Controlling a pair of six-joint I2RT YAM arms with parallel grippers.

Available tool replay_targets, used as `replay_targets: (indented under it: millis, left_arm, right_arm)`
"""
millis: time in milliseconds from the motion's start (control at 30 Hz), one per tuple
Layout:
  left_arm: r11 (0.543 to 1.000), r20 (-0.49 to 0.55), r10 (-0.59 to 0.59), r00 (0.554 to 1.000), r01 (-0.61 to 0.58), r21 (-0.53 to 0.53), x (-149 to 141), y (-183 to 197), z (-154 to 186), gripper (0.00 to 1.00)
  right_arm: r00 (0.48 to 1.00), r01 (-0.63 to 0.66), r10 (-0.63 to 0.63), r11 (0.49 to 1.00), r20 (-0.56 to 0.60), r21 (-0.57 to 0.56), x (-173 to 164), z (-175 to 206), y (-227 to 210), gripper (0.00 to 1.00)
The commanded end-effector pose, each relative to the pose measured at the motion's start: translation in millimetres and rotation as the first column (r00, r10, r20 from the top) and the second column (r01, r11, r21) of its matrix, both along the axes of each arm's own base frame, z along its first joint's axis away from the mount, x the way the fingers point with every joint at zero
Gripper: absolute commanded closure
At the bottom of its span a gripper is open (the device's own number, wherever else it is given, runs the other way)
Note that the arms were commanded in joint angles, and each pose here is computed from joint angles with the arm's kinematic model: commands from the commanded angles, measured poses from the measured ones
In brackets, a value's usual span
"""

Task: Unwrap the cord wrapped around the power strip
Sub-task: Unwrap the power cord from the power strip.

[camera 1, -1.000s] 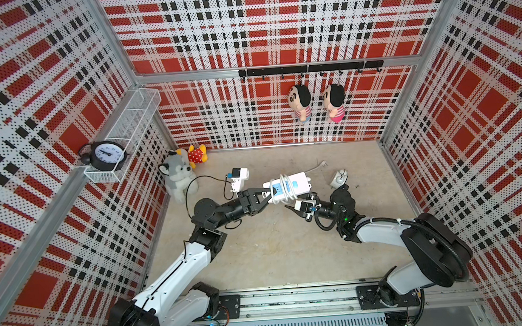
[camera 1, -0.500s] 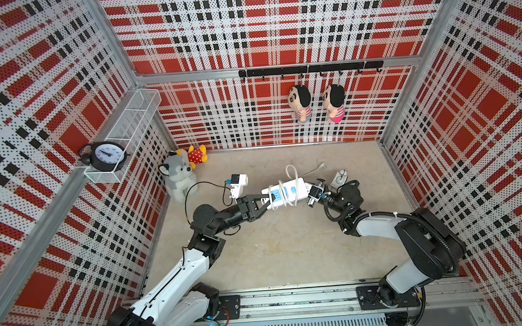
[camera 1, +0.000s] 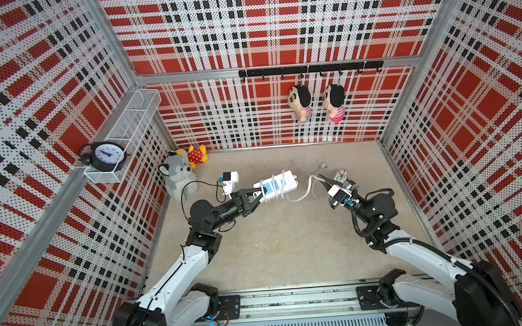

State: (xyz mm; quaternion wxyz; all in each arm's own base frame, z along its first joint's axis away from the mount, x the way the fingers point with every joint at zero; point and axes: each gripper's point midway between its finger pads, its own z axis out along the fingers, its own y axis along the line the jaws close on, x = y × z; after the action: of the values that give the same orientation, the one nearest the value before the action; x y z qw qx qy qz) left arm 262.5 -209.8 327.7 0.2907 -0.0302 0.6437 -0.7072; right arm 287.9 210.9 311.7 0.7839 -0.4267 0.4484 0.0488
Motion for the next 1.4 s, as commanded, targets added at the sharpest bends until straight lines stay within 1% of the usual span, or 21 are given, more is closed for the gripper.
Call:
replay_targets:
  millis: [0,133,200,233,267,300,333,367,400,433,467,533,567,600,700,767,833,933,1133,1233,1367]
  left_arm:
    - [0.999,0.162,0.012,0.987,-0.006,-0.039,-3,6,49,1.0]
    - [0.999,0.196,0.036,0.98,-0.028,-0.041,2,18,66,1.0]
    - [0.999,0.21,0.036,0.977,-0.027,-0.043,1,19,72,1.0]
    - [0.999,0.217,0.034,0.976,-0.025,-0.044,0,19,74,1.0]
    - [0.999,0.222,0.033,0.975,-0.024,-0.044,-1,19,76,1.0]
    - [0.999,0.228,0.03,0.973,-0.021,-0.042,-2,18,77,1.0]
    - [0.999,0.231,0.028,0.973,-0.018,-0.042,-3,18,78,1.0]
    - [0.999,0.233,0.026,0.972,-0.017,-0.041,-3,18,78,1.0]
    - [0.999,0.233,0.023,0.972,-0.014,-0.039,-4,18,78,1.0]
    - [0.999,0.238,0.021,0.971,-0.013,-0.038,-5,18,79,1.0]
    - [0.999,0.236,0.019,0.972,-0.011,-0.037,-5,18,79,1.0]
    - [0.999,0.239,0.016,0.971,-0.008,-0.034,-6,18,79,1.0]
    - [0.999,0.24,0.015,0.971,-0.008,-0.031,-5,18,79,1.0]
    - [1.0,0.241,0.013,0.97,-0.006,-0.03,-5,18,79,1.0]
    - [1.0,0.247,0.011,0.969,-0.004,-0.028,-7,17,79,1.0]
    - [1.0,0.25,0.006,0.968,0.0,-0.025,-8,16,79,1.0]
    - [1.0,0.249,0.001,0.968,0.005,-0.022,-9,16,78,1.0]
    - [1.0,0.237,-0.005,0.971,0.01,-0.019,-10,15,74,1.0]
    - [1.0,0.232,-0.018,0.973,0.023,-0.02,-14,10,69,1.0]
    - [0.999,0.225,-0.022,0.974,0.027,-0.018,-15,10,67,1.0]
    - [0.999,0.214,-0.021,0.977,0.026,-0.018,-14,10,64,1.0]
  right_arm:
    - [0.984,0.084,-0.116,0.972,-0.137,-0.22,3,-73,-5,1.0]
    - [0.961,0.111,-0.174,0.954,-0.215,-0.278,-2,-106,-12,1.0]
    - [0.948,0.128,-0.206,0.945,-0.245,-0.301,0,-121,-16,0.93]
    - [0.941,0.129,-0.216,0.941,-0.26,-0.314,1,-127,-16,0.87]
    - [0.934,0.131,-0.225,0.938,-0.277,-0.321,2,-131,-16,0.75]
    - [0.927,0.128,-0.226,0.94,-0.299,-0.316,3,-132,-15,0.57]
    - [0.924,0.128,-0.225,0.944,-0.31,-0.305,4,-130,-14,0.46]
    - [0.921,0.129,-0.22,0.951,-0.322,-0.28,5,-125,-13,0.36]
    - [0.924,0.117,-0.195,0.963,-0.328,-0.241,3,-115,-11,0.3]
    - [0.93,0.089,-0.147,0.979,-0.338,-0.182,-3,-101,-7,0.26]
    - [0.938,0.002,-0.038,0.995,-0.344,-0.104,-17,-83,0,0.18]
    - [0.924,-0.202,0.19,0.979,-0.332,-0.002,-51,-58,12,0.0]
    - [0.898,-0.298,0.291,0.954,-0.329,0.031,-68,-47,17,0.0]
    - [0.873,-0.359,0.352,0.932,-0.338,0.045,-79,-40,19,0.0]
    - [0.812,-0.408,0.417,0.906,-0.408,0.114,-85,-26,25,0.0]
    - [0.798,-0.403,0.43,0.902,-0.422,0.157,-79,-21,28,0.02]
    - [0.807,-0.361,0.414,0.91,-0.42,0.204,-66,-11,29,0.08]
    - [0.84,-0.331,0.386,0.921,-0.382,0.204,-50,5,33,0.12]
    - [0.896,-0.321,0.31,0.947,-0.318,0.018,-24,-3,62,0.16]
    - [0.919,-0.308,0.295,0.951,-0.26,-0.009,-12,0,68,0.17]
    - [0.912,-0.342,0.324,0.939,-0.25,-0.031,-4,-1,79,0.22]
